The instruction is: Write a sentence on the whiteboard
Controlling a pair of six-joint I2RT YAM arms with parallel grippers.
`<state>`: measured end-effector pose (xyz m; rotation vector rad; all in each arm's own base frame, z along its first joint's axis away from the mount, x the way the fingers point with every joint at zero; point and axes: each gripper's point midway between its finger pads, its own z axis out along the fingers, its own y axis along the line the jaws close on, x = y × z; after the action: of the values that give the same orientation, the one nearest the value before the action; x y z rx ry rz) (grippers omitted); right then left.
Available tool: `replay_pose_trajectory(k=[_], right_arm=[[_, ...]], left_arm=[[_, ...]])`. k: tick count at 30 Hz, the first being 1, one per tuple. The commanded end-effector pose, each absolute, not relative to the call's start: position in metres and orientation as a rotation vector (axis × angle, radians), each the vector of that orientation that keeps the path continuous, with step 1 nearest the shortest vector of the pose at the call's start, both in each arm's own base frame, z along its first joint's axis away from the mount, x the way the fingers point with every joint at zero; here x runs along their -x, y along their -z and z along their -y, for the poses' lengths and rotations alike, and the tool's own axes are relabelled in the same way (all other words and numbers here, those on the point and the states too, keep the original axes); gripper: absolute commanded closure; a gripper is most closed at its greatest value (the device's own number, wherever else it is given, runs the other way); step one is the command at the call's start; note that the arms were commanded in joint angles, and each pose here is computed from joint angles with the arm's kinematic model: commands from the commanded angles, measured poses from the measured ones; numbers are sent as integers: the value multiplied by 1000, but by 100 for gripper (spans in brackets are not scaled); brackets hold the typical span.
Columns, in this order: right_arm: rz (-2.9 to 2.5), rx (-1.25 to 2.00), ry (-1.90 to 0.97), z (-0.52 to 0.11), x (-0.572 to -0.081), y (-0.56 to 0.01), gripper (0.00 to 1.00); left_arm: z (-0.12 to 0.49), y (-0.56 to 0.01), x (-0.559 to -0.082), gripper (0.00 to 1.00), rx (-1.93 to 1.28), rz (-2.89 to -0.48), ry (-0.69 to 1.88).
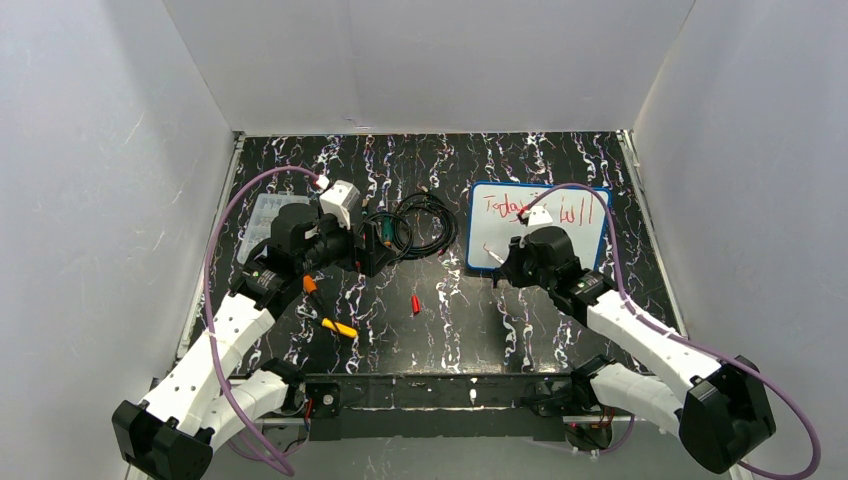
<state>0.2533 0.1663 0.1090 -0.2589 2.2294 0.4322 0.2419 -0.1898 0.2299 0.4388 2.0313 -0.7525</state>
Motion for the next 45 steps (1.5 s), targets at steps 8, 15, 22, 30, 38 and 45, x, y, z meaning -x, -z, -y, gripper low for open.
replay_pose_trajectory(k=[8,15,22,30,38,45], right_arm=[[-2131,221,-390,-163,-272,-133,99],[-2089,233,-425,-173,-282,-146,99],[-2085,239,-442,-176,-281,-144,99],[-2081,244,-452,-178,-282,-145,99],[-2029,252,-496,-179,-276,-161,99],[-2009,164,-443,-162,-274,-160,99]], left_arm=[[190,-231,-242,10,-449,-2017,755],[190,-230,-242,10,-449,-2022,756],[191,-229,-243,10,-448,-2024,757],[191,-228,-243,10,-450,-2028,760],[191,-228,-243,10,-449,-2029,758],[191,-226,-243,10,-446,-2033,758]])
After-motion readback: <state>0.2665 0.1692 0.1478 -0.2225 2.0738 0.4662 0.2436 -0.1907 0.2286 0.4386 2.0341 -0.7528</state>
